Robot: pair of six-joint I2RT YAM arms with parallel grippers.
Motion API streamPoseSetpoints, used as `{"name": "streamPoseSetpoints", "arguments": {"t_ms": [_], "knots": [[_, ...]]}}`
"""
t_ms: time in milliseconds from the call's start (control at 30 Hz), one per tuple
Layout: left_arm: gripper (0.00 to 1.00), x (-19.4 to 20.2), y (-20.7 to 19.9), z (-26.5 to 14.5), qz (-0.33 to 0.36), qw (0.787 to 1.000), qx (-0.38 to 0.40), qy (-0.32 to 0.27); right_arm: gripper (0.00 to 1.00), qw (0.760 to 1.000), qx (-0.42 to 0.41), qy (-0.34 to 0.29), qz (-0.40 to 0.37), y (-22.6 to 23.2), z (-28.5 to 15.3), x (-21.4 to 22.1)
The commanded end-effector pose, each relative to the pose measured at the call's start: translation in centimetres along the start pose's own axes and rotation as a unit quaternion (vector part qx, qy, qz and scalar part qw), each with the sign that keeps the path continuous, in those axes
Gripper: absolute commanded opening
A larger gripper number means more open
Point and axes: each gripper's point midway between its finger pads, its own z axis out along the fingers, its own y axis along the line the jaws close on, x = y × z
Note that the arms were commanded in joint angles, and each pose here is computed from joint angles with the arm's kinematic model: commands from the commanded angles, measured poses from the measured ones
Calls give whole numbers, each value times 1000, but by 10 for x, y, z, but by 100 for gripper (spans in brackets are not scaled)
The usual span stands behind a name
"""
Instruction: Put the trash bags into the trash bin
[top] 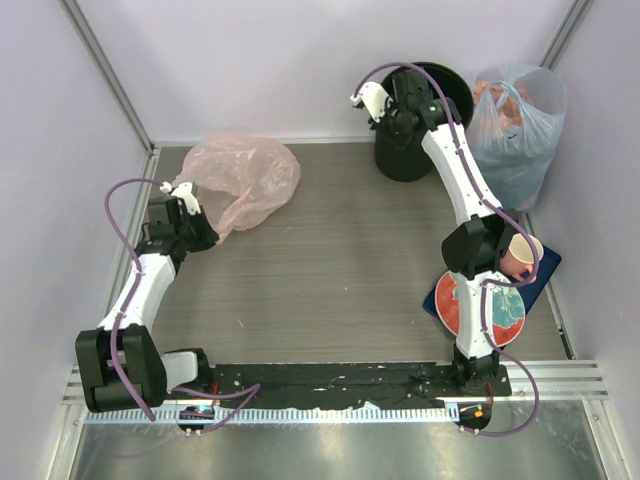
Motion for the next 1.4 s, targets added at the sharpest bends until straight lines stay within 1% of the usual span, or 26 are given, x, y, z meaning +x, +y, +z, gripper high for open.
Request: {"name": "streamPoseSetpoints", "arguments": {"t_ms": [0,33,100,167,200,233,333,367,400,467,500,567,600,700,800,900,967,1067,1233,1267,1333,1367], "knots": [[0,-37,-8,-11,19,999,12,-49,3,998,-42,-38,0,15,-34,-18],[0,-37,-8,-12,19,999,11,-50,1,998,-53,-46,2,18,-40,-21],[0,-42,-10,-15,19,998,13,-55,1,996,-63,-65,8,23,-51,-31],[0,-48,-13,-18,19,998,16,-60,1,992,-86,-94,16,34,-71,-45],[0,-50,-14,-20,19,998,16,-63,1,990,-97,-98,17,42,-79,-50],[0,-54,-15,-23,20,997,16,-67,1,986,-114,-117,15,55,-93,-62],[0,-60,-17,-29,20,997,16,-73,1,980,-156,-124,23,87,-109,-71],[0,-61,-17,-29,21,997,13,-75,1,975,-173,-141,16,105,-125,-84],[0,-61,-15,-30,20,997,9,-74,1,972,-194,-129,17,122,-125,-80],[0,-64,-13,-32,23,997,2,-77,1,965,-225,-134,6,157,-144,-91],[0,-65,-13,-33,23,997,-1,-78,1,962,-245,-120,2,176,-143,-86],[0,-67,-13,-36,24,996,-2,-81,1,958,-264,-113,-5,197,-149,-86],[0,-68,-14,-37,25,996,-1,-83,1,954,-280,-110,-12,215,-156,-87],[0,-72,-17,-42,28,995,2,-93,1,950,-295,-93,-29,240,-161,-86],[0,-77,-18,-48,34,994,1,-101,1,947,-308,-79,-34,254,-164,-84],[0,-80,-18,-52,36,994,-1,-104,1,944,-317,-71,-58,272,-168,-83],[0,-84,-20,-56,41,993,0,-110,1,937,-329,-71,-89,287,-175,-84],[0,-87,-22,-60,47,992,4,-114,1,931,-341,-75,-109,301,-187,-85],[0,-94,-27,-68,53,991,9,-122,2,927,-353,-77,-104,310,-196,-89],[0,-94,-28,-69,56,991,11,-122,15,926,-355,-75,-102,310,-197,-88],[0,-97,-30,-73,60,990,13,-124,37,924,-361,-75,-100,313,-199,-90],[0,-99,-31,-75,63,990,13,-126,51,924,-363,-76,-96,313,-200,-92]]}}
